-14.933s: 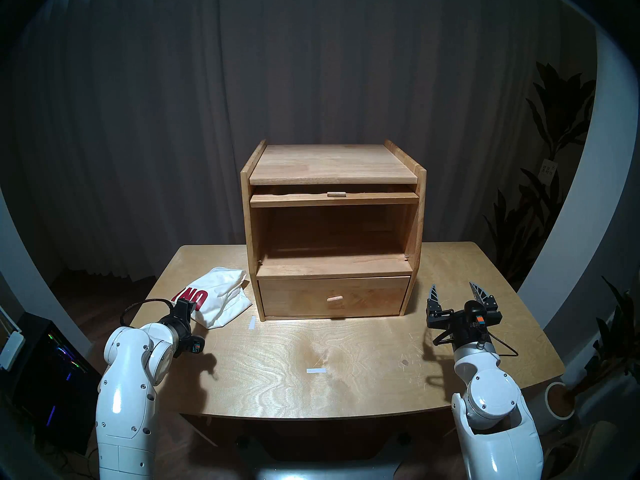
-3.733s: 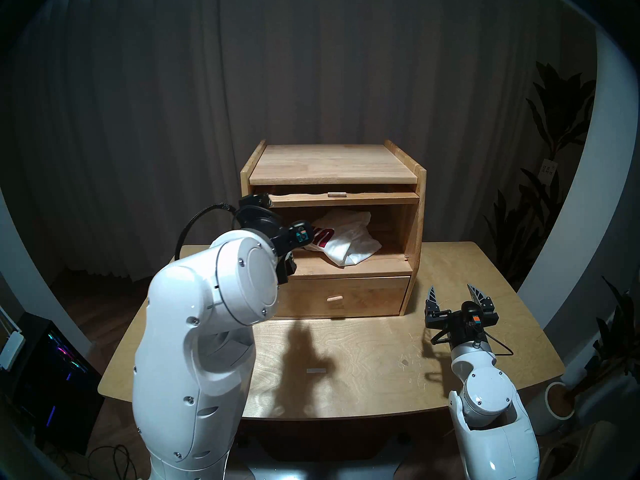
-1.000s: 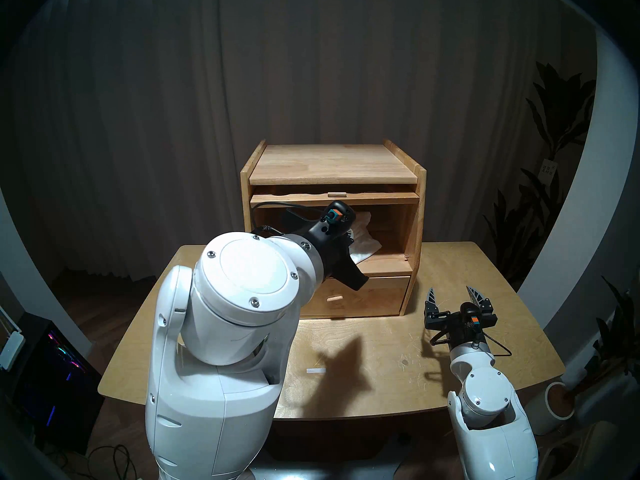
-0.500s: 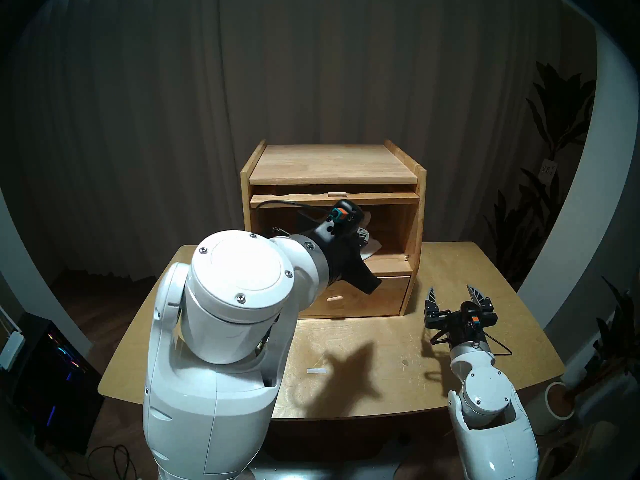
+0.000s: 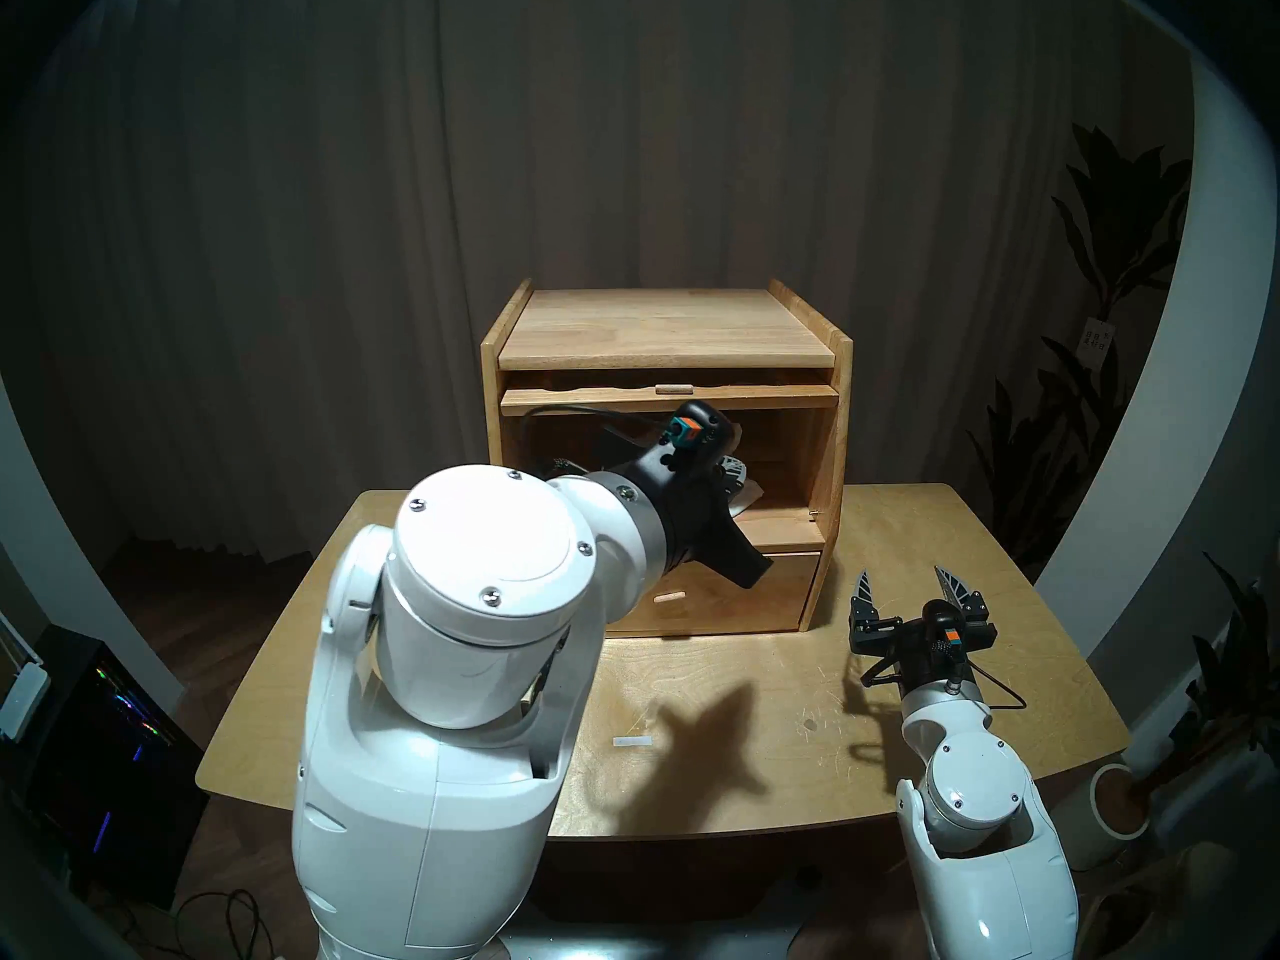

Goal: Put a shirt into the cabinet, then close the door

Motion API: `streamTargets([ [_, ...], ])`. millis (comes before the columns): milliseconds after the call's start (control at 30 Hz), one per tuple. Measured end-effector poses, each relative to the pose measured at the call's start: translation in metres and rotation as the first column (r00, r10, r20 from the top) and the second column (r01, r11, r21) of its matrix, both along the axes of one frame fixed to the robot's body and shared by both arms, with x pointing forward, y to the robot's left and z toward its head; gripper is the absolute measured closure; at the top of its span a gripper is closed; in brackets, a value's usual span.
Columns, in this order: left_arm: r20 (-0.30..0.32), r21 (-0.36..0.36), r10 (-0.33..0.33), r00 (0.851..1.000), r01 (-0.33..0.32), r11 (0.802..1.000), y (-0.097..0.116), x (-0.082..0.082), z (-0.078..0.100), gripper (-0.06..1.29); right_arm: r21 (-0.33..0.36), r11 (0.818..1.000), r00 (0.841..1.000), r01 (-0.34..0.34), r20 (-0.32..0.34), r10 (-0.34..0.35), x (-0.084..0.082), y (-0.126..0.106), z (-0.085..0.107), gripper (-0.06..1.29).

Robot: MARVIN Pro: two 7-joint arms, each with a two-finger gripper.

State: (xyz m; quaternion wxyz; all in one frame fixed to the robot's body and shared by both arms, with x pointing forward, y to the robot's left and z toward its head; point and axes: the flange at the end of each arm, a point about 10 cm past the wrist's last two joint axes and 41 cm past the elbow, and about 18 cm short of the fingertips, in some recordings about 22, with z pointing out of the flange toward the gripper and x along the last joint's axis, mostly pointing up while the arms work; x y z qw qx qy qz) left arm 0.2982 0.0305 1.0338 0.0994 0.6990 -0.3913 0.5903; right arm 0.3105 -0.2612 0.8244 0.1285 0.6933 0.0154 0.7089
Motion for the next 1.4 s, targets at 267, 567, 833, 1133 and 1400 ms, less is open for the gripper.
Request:
streamTargets([
  [267, -0.048, 0.042, 0.002, 0.999, 0.0, 0.999, -0.02, 0.02, -0.023, 1.26, 0.0, 1.0, 1.0, 0.0, 0.001, 0.0, 0.0, 0.0, 0.0, 0.0],
  [567, -0.039, 0.06, 0.08, 0.996, -0.078, 0.995, -0.031, 0.055, -0.027, 1.26, 0.0, 1.0, 1.0, 0.0, 0.001, 0.0, 0.0, 0.0, 0.0, 0.0],
  [833, -0.042, 0.084, 0.197, 0.979, -0.193, 0.977, -0.024, 0.087, -0.037, 1.26, 0.0, 1.0, 1.0, -0.001, 0.004, 0.001, -0.001, 0.0, 0.002, 0.0],
  [1133, -0.036, 0.081, 0.361, 0.932, -0.357, 0.93, 0.017, 0.097, -0.048, 1.26, -0.002, 1.0, 1.0, -0.002, 0.005, 0.002, -0.003, 0.001, 0.003, 0.0],
  [1400, -0.058, 0.066, 0.287, 0.956, -0.284, 0.957, 0.01, 0.064, -0.055, 1.26, -0.002, 1.0, 1.0, -0.002, 0.001, 0.002, -0.003, 0.001, 0.002, 0.0],
])
